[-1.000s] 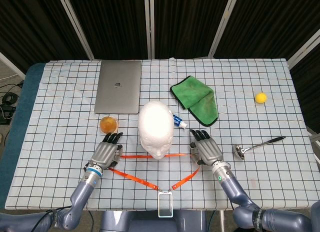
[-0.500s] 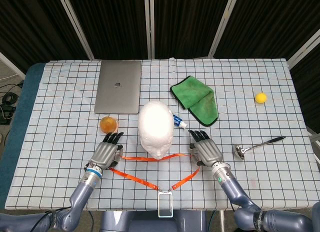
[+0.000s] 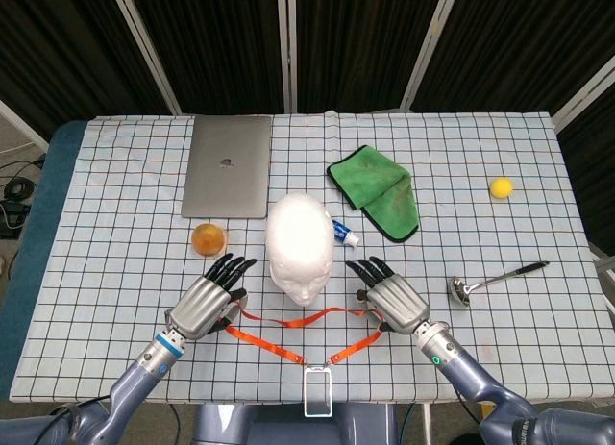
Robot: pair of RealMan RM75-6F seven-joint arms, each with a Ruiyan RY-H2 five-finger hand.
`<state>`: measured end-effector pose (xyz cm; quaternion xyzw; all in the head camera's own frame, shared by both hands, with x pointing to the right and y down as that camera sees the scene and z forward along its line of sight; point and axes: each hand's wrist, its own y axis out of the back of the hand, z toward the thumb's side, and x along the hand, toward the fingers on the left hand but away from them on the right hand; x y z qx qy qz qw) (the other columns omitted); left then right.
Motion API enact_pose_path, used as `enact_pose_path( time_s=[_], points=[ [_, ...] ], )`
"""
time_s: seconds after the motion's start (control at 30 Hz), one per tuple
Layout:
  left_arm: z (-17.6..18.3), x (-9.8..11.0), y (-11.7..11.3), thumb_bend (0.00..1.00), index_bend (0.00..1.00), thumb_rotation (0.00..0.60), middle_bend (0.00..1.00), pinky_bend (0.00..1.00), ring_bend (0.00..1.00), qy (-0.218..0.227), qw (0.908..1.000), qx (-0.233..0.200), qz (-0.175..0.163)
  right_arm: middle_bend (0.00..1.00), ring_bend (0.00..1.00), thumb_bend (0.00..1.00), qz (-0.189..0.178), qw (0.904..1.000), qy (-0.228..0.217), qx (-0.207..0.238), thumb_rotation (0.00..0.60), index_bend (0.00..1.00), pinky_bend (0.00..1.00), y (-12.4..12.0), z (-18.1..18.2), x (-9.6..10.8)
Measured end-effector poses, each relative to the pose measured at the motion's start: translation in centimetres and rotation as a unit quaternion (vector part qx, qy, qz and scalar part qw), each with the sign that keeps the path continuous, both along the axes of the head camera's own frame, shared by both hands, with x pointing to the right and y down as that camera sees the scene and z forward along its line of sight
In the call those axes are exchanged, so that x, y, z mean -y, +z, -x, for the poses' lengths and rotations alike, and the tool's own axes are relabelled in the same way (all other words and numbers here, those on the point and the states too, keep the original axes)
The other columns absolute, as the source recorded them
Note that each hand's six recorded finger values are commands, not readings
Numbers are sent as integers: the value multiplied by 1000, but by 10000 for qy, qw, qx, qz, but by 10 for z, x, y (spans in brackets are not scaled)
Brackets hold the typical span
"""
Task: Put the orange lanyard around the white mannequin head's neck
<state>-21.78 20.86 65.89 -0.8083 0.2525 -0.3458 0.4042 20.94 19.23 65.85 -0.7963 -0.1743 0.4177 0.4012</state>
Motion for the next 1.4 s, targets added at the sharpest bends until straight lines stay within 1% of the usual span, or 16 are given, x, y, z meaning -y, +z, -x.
enact_pose_path(
  time_s=[0.17,0.3,0.47,0.57,0.67,0.77,0.8,0.9,1.03,1.1,1.17,1.27,1.4],
  points=[
    [5,-1,-21,566,728,600,0,0,0,385,9976,-382,-427,66,0,460,-369,9986,-332,196,600,712,0,-19,-5,-4],
    [6,2,-33,566,731,600,0,0,0,380,9963,-631,-437,83,0,461,-688,9954,-441,491,600,716,0,-36,-9,-1],
    [4,10,-50,566,768,600,0,0,0,156,9947,-943,-370,87,0,461,-842,9918,-255,928,600,717,0,-57,-13,8],
    [6,18,-60,567,794,600,0,0,0,-75,9940,-1050,-310,87,0,461,-828,9889,-43,1229,600,717,0,-71,-13,14],
    [10,28,-70,566,821,600,0,0,0,-384,9927,-1129,-191,88,0,461,-687,9849,263,1570,600,717,0,-85,-10,20],
    [17,41,-78,567,836,600,0,0,0,-746,9907,-1136,-52,88,0,462,-554,9773,642,1941,600,718,0,-101,-7,29],
    [19,45,-80,566,837,600,0,0,0,-861,9898,-1135,0,87,0,463,-517,9735,808,2078,600,718,0,-108,-5,34],
    [23,56,-86,567,841,600,0,0,0,-1231,9858,-1120,230,87,0,466,-427,9639,1222,2325,600,718,0,-122,-3,46],
    [30,65,-90,567,844,600,0,0,0,-1764,9763,-1098,613,91,0,475,-353,9509,1698,2564,600,717,0,-136,-2,63],
    [33,69,-93,568,844,600,0,0,0,-2045,9698,-1065,800,92,0,477,-344,9435,1903,2690,600,717,0,-143,-1,70],
    [35,72,-97,568,843,600,0,0,0,-2278,9635,-1013,974,92,0,476,-344,9389,2057,2737,600,717,0,-147,-2,75],
    [36,78,-103,568,841,600,0,0,0,-2483,9585,-848,1113,92,0,478,-328,9342,2274,2728,600,717,0,-150,-4,81],
    [35,91,-112,568,834,600,0,0,0,-2626,9552,-759,1131,92,0,479,-234,9266,2542,2762,600,717,0,-154,-4,89]
  ],
)
